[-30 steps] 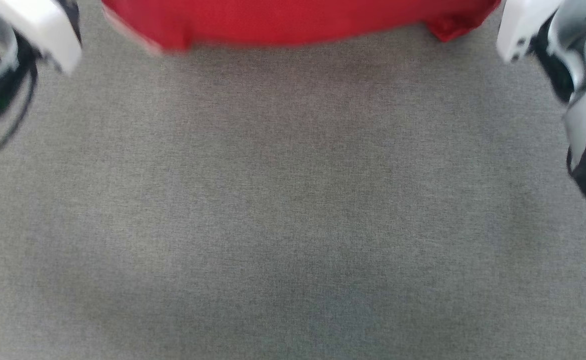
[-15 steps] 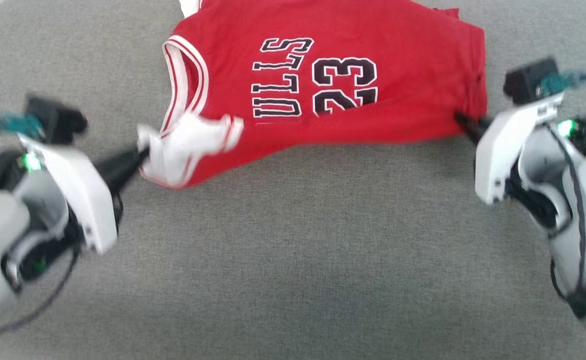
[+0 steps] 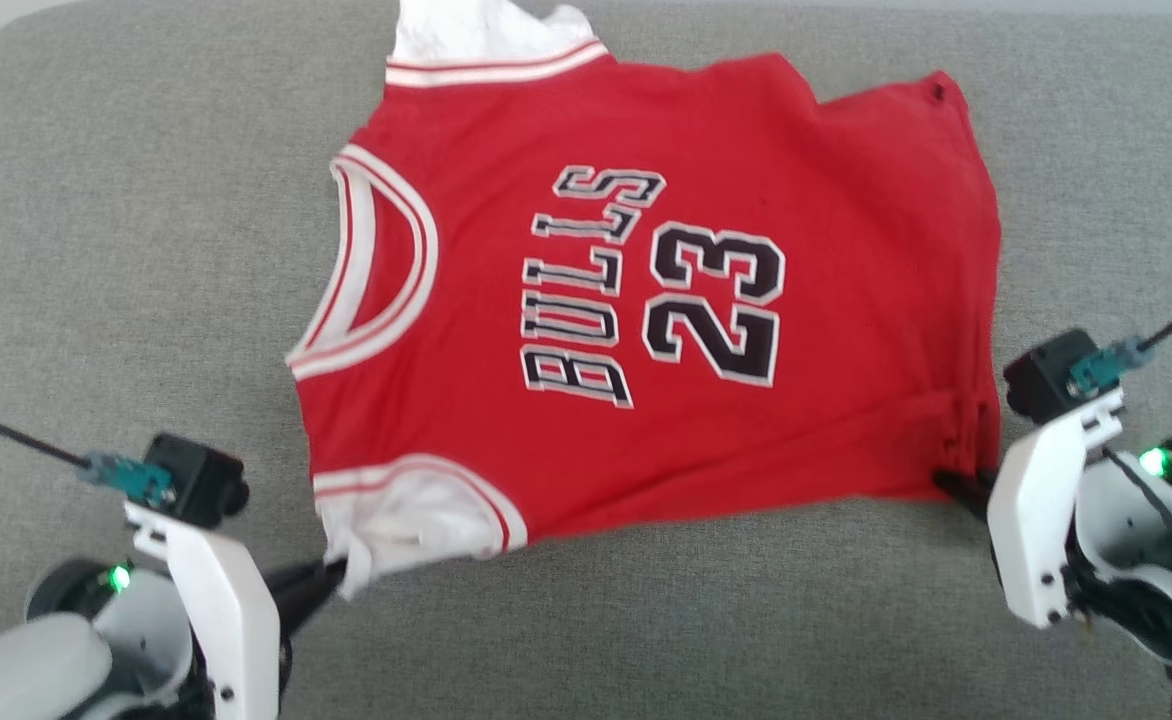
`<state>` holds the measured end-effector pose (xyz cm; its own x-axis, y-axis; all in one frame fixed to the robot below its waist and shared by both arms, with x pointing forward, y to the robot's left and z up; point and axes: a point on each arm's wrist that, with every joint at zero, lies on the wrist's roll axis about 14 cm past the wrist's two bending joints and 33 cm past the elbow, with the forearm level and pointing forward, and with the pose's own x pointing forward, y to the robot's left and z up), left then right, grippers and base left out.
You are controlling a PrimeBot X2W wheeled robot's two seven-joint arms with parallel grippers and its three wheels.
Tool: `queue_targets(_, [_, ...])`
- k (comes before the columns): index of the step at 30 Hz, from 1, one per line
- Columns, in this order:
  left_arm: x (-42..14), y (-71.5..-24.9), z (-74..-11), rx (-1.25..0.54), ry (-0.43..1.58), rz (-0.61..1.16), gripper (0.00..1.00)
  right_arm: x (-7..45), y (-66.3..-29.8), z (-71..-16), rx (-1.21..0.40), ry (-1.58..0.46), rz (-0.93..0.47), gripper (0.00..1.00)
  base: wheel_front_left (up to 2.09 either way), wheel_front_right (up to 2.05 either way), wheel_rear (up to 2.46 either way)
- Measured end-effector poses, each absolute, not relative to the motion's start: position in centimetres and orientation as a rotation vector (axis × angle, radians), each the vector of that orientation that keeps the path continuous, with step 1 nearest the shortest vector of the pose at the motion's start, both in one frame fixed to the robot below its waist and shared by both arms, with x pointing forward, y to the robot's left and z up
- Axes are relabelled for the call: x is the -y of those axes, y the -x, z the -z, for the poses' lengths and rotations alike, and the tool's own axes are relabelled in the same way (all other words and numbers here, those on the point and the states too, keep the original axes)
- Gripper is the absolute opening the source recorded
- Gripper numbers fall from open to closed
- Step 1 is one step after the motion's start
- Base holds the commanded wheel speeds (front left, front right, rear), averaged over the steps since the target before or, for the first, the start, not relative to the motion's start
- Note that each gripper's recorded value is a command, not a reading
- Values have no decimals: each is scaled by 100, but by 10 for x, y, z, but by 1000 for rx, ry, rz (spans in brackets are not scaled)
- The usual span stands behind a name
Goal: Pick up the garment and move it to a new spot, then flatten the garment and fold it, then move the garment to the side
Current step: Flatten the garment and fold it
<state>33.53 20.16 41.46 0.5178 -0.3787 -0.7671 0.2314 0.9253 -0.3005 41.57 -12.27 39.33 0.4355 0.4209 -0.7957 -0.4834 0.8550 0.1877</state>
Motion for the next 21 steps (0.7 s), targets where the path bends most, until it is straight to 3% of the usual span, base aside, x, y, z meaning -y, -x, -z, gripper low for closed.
queue_targets(6, [-196,-303,-408,-1068,206,347,0,130,-379,-386,-1093,59,-598,0,0,0,0])
queue_targets(10, [-195,-292,-409,-1101,212,340,0,134,-372,-391,-1088,28,-588,0,0,0,0])
queue_targets(21, [-218,-356,-460,-874,42,335,0,137,-391,-422,-928,-42,-512,0,0,0,0])
